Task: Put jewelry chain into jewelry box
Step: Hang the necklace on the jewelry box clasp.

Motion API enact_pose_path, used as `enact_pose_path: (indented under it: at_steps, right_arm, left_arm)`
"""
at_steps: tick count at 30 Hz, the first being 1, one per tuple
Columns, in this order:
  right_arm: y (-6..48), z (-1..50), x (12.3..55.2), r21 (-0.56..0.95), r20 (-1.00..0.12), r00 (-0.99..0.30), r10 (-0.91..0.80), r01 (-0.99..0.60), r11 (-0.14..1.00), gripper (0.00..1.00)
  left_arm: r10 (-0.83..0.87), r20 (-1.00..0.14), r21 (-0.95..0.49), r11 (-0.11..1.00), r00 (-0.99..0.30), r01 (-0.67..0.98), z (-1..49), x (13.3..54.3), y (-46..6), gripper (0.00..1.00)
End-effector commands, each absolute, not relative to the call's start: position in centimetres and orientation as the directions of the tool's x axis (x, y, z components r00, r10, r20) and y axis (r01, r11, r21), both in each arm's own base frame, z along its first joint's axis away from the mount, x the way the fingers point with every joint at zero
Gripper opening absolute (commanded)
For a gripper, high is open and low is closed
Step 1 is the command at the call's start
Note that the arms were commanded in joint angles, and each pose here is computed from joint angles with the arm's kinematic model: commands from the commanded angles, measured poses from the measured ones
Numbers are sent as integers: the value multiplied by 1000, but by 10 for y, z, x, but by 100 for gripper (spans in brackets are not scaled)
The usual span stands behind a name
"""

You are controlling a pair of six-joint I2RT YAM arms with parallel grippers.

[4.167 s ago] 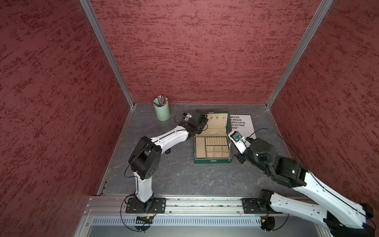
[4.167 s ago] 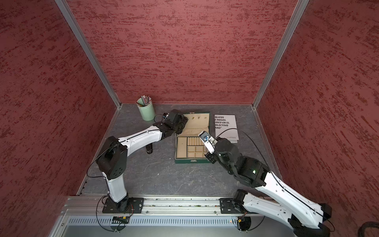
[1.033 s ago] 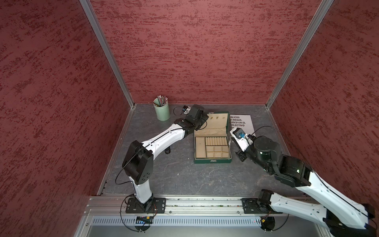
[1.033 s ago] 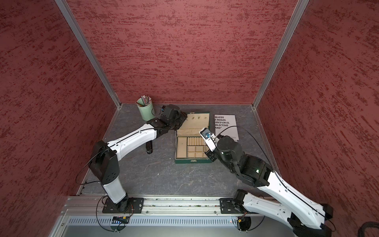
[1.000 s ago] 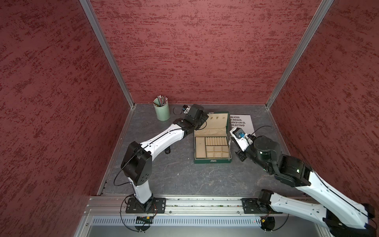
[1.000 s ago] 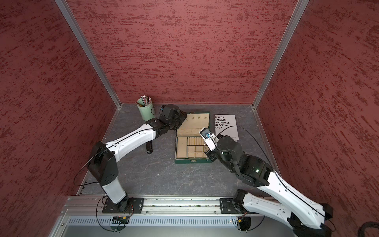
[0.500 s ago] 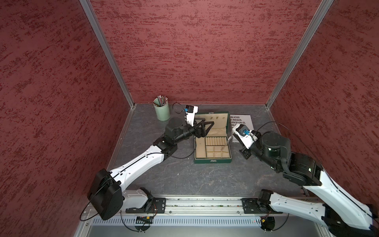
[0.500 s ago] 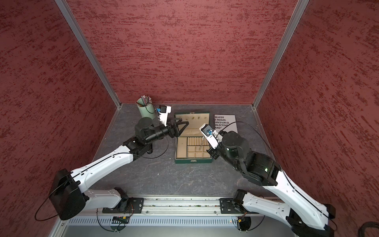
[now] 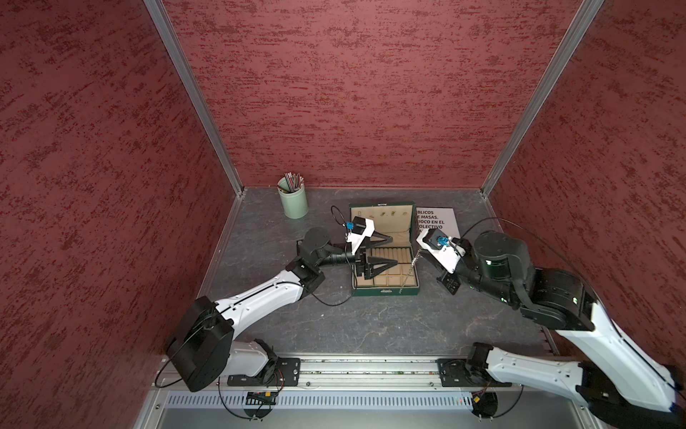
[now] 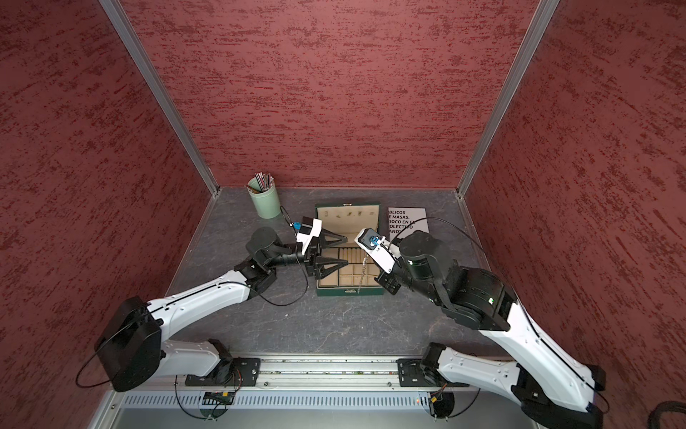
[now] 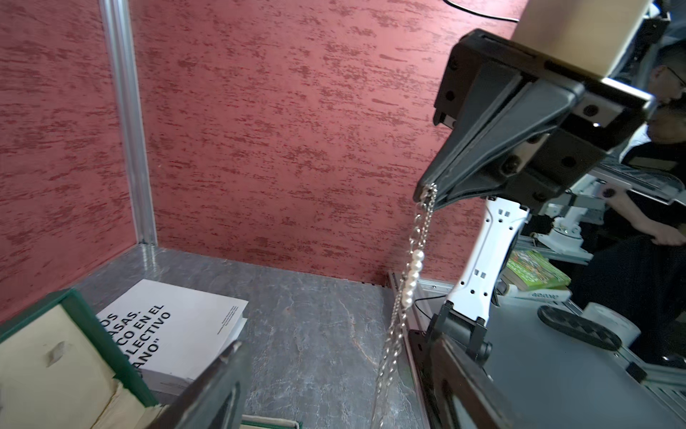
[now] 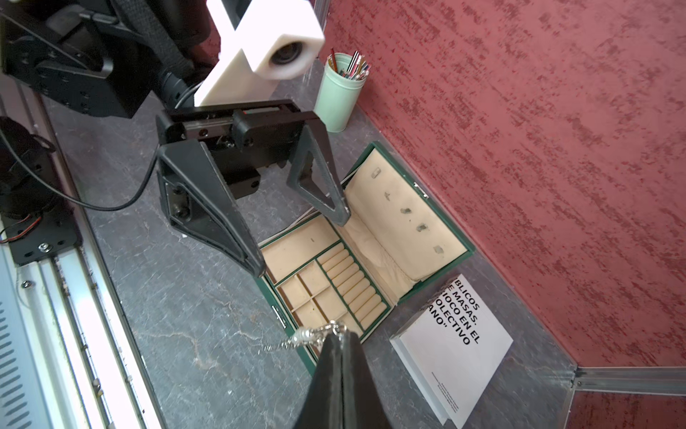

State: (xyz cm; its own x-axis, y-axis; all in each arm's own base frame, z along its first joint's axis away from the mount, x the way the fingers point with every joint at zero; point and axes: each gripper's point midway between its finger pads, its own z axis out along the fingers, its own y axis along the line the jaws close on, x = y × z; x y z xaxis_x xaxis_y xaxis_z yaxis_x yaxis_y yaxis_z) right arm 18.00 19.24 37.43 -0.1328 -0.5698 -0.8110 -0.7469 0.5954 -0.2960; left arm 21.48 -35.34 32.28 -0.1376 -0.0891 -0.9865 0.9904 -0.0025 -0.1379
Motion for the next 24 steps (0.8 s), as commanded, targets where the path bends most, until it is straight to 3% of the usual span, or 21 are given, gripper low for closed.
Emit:
enact_pose_path:
  at_steps: [1,24]
  right_arm:
    - [193,377,171,-255,-816,-146,-559,-778,575,0]
    - [192,378,167,-259,-808,-138,-573,-791,555,0]
  left_arm:
    - [-67,-994,-83,-106,-90,991,322,201,-362,78]
    - [43,-986,-167,-297,-162,940,288,185,-398,70]
